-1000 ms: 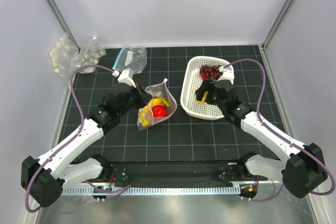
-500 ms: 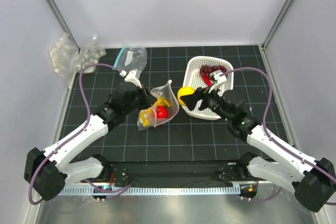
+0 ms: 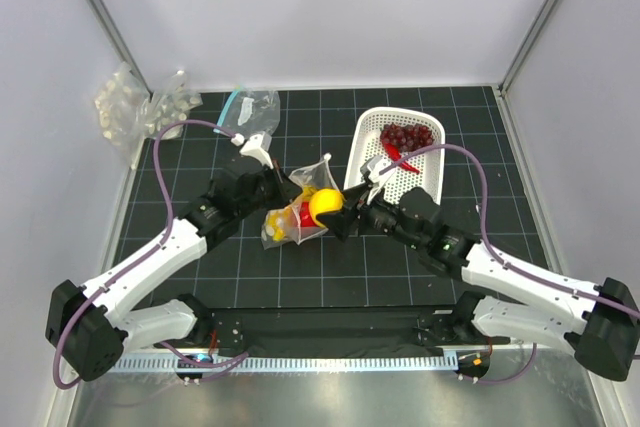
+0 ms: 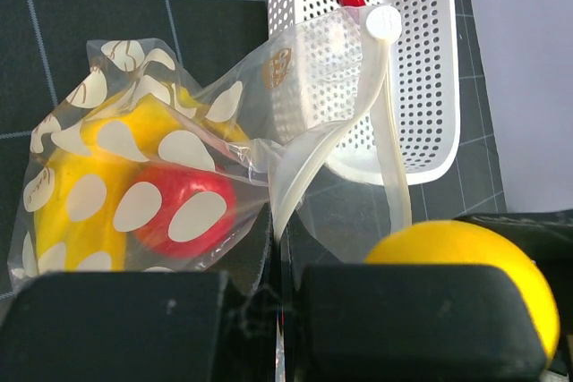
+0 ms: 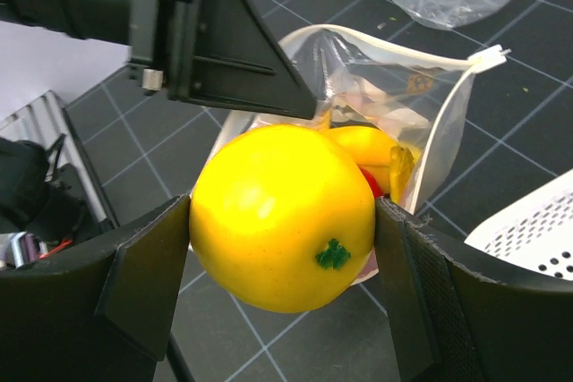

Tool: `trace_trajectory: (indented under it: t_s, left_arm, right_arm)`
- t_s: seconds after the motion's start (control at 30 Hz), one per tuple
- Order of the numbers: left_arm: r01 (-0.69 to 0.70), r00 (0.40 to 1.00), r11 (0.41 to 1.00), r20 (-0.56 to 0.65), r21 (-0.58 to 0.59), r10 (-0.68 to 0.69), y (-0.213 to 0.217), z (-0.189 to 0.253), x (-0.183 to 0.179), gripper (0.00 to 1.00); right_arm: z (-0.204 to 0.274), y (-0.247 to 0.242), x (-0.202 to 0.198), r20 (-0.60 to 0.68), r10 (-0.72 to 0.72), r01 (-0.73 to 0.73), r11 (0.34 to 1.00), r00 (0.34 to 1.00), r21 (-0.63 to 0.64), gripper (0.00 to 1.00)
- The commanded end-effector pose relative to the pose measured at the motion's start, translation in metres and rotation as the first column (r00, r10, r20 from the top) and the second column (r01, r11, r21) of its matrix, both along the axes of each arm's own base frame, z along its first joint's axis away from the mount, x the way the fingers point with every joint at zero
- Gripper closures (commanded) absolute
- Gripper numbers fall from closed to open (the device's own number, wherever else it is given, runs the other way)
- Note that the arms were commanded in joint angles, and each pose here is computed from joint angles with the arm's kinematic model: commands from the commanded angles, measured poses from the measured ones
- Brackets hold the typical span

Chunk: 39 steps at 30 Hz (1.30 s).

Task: Place the food in the zip-top bag and seal the zipper
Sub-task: Place the fake fruit in the zipper food storage bag.

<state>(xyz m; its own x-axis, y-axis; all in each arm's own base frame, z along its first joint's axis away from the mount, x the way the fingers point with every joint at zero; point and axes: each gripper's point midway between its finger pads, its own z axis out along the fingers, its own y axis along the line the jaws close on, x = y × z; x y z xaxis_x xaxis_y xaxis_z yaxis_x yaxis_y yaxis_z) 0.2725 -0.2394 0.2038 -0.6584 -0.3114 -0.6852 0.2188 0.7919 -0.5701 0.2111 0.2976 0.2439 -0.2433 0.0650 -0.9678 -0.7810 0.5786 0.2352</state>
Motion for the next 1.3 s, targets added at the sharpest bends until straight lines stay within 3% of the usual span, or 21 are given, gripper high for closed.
trace_trajectory:
  t_s: [0.0,0.2,0.23,0.3,0.33,0.47,0.7,0.9,1.03,1.27]
  left_arm:
    - [0.03,0.997,0.999,0.068,-0.043,-0.027,-0.007,0.029,0.003,1.0]
    - [0.033,0.996,0.998,0.085,-0.051,-0.029,-0.006,0.033,0.0,0.99]
    - [0.033,0.996,0.998,0.085,-0.052,-0.029,-0.006,0.033,0.001,0.99]
    - [0.035,0.996,0.998,0.083,-0.051,-0.03,-0.006,0.033,0.0,0.99]
    - [0.035,0.996,0.998,0.087,-0.052,-0.031,-0.007,0.034,0.001,0.99]
    - [0.035,0.995,0.998,0.09,-0.052,-0.03,-0.005,0.035,0.0,0.99]
    - [-0.046,0.991,0.998,0.12,-0.038,0.05,0.012,0.041,0.002,0.99]
    - [-0.105,0.985,0.993,0.134,-0.044,0.11,0.024,0.043,0.003,0.98]
    - [-0.116,0.983,0.992,0.137,-0.044,0.121,0.026,0.043,0.004,0.97]
    - [-0.109,0.985,0.993,0.133,-0.044,0.114,0.025,0.042,0.003,0.97]
  right_arm:
    - [0.024,0.003,0.017,0.052,-0.091,0.087,0.994,0.995,0.068,0.65]
    - [0.007,0.012,0.037,0.004,-0.194,0.193,0.977,0.981,0.089,0.65]
    - [0.004,0.016,0.035,0.003,-0.188,0.187,0.979,0.982,0.08,0.61]
    - [0.001,0.022,0.035,0.014,-0.192,0.191,0.98,0.981,0.06,0.41]
    - [0.0,0.024,0.034,0.034,-0.192,0.191,0.981,0.981,0.042,0.01]
    - [0.004,0.026,0.025,0.085,-0.183,0.181,0.983,0.979,0.03,0.0]
    - [0.027,-0.012,0.027,0.127,-0.299,0.29,0.953,0.946,0.083,0.0]
    - [0.034,-0.048,0.037,0.124,-0.46,0.45,0.887,0.879,0.101,0.01]
    - [0.028,-0.076,0.058,0.111,-0.602,0.601,0.798,0.791,0.043,0.01]
    - [0.01,-0.108,0.085,0.008,-0.667,0.667,0.745,0.745,0.003,0.03]
